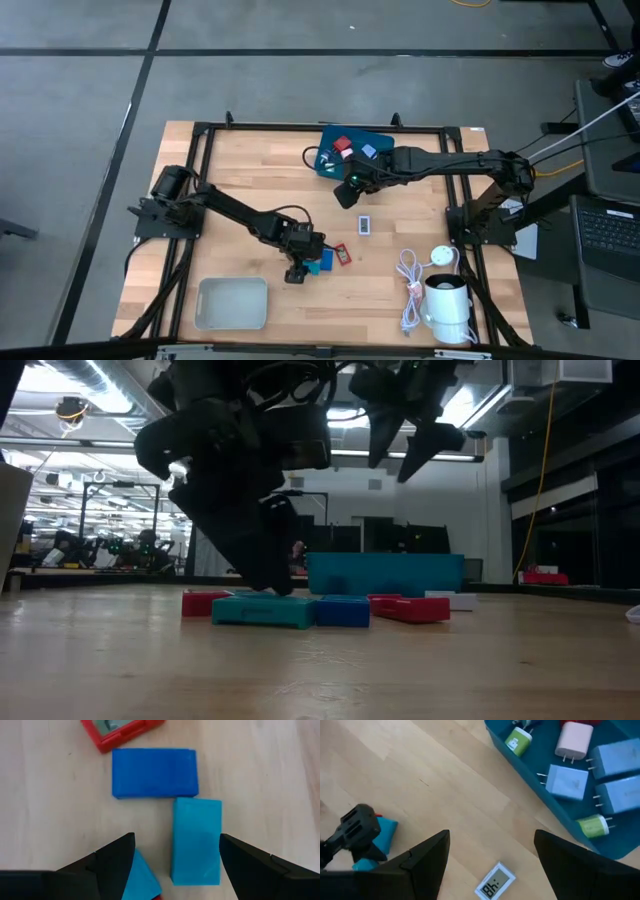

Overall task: Pick & Place Office items
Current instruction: Put the bottom light blue digital timer into the white bin

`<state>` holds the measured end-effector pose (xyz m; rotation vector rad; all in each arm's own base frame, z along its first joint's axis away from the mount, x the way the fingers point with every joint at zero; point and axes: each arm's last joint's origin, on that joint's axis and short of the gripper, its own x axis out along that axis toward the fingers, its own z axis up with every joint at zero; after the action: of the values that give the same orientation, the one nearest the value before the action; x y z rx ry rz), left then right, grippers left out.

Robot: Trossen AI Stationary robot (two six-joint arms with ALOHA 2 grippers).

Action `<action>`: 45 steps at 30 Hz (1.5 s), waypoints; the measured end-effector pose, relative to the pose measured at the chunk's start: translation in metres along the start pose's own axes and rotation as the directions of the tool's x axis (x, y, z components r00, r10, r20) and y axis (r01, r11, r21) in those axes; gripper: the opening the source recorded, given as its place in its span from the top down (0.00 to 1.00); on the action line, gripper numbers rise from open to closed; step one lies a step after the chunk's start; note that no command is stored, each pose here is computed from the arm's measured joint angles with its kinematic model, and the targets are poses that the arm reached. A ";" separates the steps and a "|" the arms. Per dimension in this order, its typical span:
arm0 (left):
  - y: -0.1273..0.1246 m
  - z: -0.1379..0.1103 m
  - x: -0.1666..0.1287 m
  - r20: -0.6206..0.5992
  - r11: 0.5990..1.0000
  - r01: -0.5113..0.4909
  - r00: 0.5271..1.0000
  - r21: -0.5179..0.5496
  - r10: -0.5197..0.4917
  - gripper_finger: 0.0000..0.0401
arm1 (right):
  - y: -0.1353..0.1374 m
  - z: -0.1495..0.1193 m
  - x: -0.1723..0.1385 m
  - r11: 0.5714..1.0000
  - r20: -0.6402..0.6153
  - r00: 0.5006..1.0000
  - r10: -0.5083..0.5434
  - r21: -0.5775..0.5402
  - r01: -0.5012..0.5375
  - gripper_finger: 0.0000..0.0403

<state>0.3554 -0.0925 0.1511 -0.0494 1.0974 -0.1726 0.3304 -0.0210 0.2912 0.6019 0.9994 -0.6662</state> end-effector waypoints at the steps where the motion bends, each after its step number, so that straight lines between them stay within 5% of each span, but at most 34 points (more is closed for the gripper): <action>1: 0.000 0.000 0.000 -0.006 1.000 -0.002 1.000 -0.001 0.002 0.30 | 0.000 0.000 0.000 1.000 0.003 1.000 0.003 -0.012 -0.003 0.26; 23: -0.016 -0.006 0.017 -0.022 0.995 0.001 1.000 -0.099 -0.003 0.32 | 0.007 0.006 0.000 0.994 0.051 0.996 0.077 -0.081 -0.073 0.26; 30: -0.015 -0.006 0.021 -0.020 0.989 -0.025 1.000 -0.147 0.022 0.41 | 0.009 0.007 -0.001 0.991 0.052 0.992 0.115 -0.078 -0.110 0.26; 34: -0.014 -0.007 0.022 -0.030 0.970 -0.012 1.000 -0.243 0.005 0.55 | 0.010 0.008 -0.001 0.989 0.056 0.990 0.133 -0.076 -0.128 0.26; 37: -0.012 -0.004 0.021 -0.019 0.960 0.035 0.999 -0.277 -0.042 0.65 | 0.012 0.009 -0.001 0.986 0.066 0.987 0.149 -0.080 -0.144 0.26; 42: -0.006 0.003 0.014 0.032 0.925 0.172 0.985 -0.339 -0.171 0.65 | 0.010 0.014 -0.001 0.982 0.072 0.983 0.171 -0.089 -0.164 0.26; 45: -0.008 0.019 -0.012 0.162 0.916 0.257 0.963 -0.308 -0.216 0.65 | 0.008 0.018 0.000 0.979 0.079 0.979 0.187 -0.101 -0.178 0.26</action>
<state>0.3663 -0.0991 0.1711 -0.4883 0.9836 -0.2003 0.3464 -0.0291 0.2998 0.5693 0.8757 -0.4768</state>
